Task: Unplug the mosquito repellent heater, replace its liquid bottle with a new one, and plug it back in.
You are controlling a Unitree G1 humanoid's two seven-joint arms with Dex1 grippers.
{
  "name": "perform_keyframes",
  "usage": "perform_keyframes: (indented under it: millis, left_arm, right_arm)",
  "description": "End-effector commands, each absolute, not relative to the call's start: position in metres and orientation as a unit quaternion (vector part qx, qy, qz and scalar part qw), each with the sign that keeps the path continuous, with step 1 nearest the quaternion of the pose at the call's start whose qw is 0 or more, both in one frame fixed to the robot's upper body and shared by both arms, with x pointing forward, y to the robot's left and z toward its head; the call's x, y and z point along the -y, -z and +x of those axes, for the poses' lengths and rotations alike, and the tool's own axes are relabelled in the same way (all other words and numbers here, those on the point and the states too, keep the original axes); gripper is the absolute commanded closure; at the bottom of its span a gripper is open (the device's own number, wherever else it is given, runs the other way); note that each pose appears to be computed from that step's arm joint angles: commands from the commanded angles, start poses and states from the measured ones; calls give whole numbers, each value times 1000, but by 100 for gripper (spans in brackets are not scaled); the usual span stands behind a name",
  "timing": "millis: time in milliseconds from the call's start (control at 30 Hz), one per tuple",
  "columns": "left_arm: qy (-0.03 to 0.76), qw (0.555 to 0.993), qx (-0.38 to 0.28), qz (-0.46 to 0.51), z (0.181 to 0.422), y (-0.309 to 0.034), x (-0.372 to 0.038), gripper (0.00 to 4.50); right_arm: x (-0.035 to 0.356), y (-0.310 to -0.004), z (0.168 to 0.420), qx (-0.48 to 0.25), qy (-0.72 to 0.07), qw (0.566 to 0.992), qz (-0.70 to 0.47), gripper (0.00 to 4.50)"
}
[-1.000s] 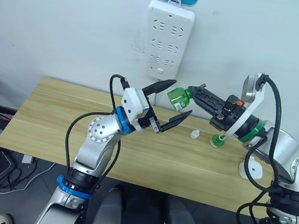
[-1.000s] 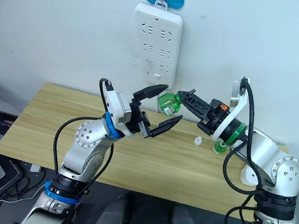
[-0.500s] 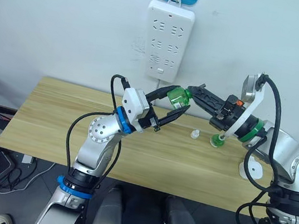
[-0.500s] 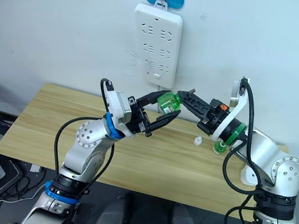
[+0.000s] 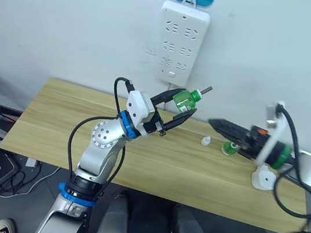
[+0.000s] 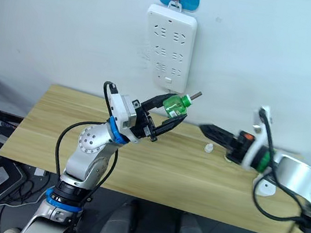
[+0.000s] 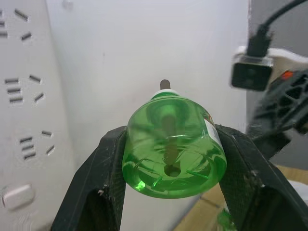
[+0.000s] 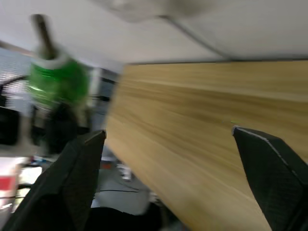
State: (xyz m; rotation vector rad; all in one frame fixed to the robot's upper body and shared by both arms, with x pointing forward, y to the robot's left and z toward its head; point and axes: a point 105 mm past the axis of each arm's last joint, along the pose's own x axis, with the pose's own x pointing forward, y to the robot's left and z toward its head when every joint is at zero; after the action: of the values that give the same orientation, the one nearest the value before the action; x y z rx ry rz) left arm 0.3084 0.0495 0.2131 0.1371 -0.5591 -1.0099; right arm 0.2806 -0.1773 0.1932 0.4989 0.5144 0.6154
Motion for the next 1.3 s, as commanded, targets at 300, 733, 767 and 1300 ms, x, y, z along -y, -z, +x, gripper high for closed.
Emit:
perform_keyframes:
  millis: [300,733,767,1300]
  left_arm:
    - [518,829,209,22,295,-200,-40,225]
    - [503,839,204,31,291,-197,-44,225]
    - [503,839,204,31,291,-197,-45,225]
    - [516,832,200,42,286,-199,-40,225]
  right_arm:
    - [297,-111,288,-352,-50,928,-114,4]
    - [305,-85,295,-389,-14,919,-68,4]
    - [306,-84,295,-391,-11,918,-66,4]
    - [311,-62,301,-436,-18,899,-38,4]
